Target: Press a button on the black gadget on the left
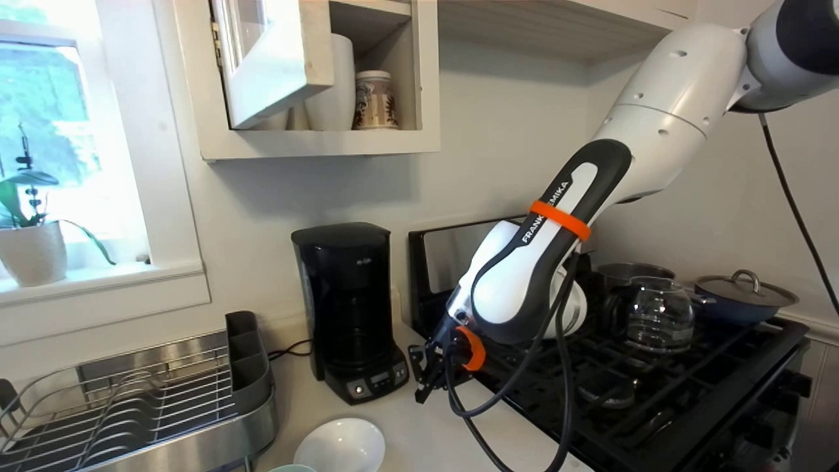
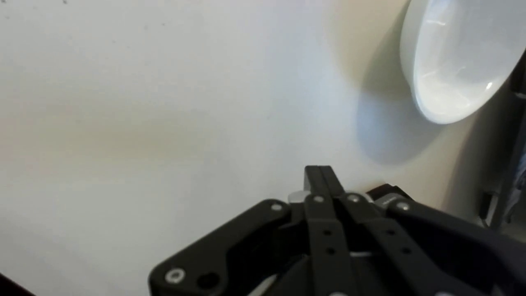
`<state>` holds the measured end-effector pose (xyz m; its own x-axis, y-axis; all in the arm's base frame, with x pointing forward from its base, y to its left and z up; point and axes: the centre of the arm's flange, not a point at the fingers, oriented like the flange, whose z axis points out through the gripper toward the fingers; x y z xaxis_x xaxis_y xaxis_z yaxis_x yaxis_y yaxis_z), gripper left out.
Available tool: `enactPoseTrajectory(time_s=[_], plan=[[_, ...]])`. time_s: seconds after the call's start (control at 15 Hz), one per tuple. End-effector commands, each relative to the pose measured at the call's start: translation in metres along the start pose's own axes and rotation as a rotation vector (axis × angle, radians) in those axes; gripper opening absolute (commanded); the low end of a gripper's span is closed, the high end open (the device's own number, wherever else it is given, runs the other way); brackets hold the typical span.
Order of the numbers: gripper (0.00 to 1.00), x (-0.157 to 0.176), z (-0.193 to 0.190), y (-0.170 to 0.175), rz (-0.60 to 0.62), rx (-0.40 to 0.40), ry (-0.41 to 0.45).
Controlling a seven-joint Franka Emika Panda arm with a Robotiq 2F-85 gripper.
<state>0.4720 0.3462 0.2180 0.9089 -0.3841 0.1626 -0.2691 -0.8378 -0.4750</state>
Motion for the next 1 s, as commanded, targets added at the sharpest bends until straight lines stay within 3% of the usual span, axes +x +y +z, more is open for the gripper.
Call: enactPoseTrajectory(time_s=[0.0,0.93], plan=[[0.00,0.013,0.024,-0.019,-0.011,0.033,0.024],[0.00,0.044,0.043,-0.031,0.009,0.048,0.071]])
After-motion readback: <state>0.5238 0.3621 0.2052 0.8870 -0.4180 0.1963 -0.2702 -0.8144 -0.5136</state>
